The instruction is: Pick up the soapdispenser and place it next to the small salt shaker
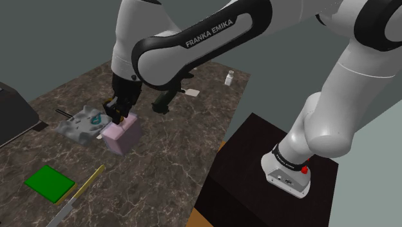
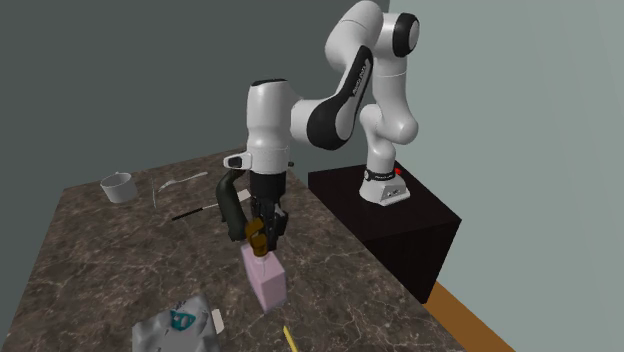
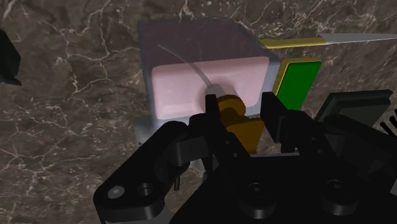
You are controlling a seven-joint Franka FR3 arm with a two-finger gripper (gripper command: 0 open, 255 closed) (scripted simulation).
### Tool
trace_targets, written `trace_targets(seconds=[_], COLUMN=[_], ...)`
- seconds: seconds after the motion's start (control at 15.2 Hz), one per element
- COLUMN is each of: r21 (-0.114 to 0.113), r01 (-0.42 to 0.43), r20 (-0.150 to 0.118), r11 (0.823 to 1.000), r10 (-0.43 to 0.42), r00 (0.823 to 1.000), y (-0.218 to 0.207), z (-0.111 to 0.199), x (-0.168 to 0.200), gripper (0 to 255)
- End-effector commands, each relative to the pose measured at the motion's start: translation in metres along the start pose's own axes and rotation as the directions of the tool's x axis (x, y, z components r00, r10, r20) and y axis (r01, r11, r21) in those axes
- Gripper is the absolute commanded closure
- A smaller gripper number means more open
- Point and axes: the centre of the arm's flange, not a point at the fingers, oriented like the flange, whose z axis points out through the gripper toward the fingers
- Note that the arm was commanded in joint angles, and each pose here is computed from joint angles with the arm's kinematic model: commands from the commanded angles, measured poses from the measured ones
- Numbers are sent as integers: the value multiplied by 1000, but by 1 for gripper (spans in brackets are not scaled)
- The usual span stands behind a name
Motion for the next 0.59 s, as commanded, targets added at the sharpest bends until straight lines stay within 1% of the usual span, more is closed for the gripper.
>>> trace_targets(seconds=[0.0,0.53], r21=[0,0], r01=[0,0], r20=[0,0], r11=[1000,1000], r10=[0,0], r00=[1000,1000], y=[-3,-13], z=[-9,-49], x=[3,13], gripper=[255,255])
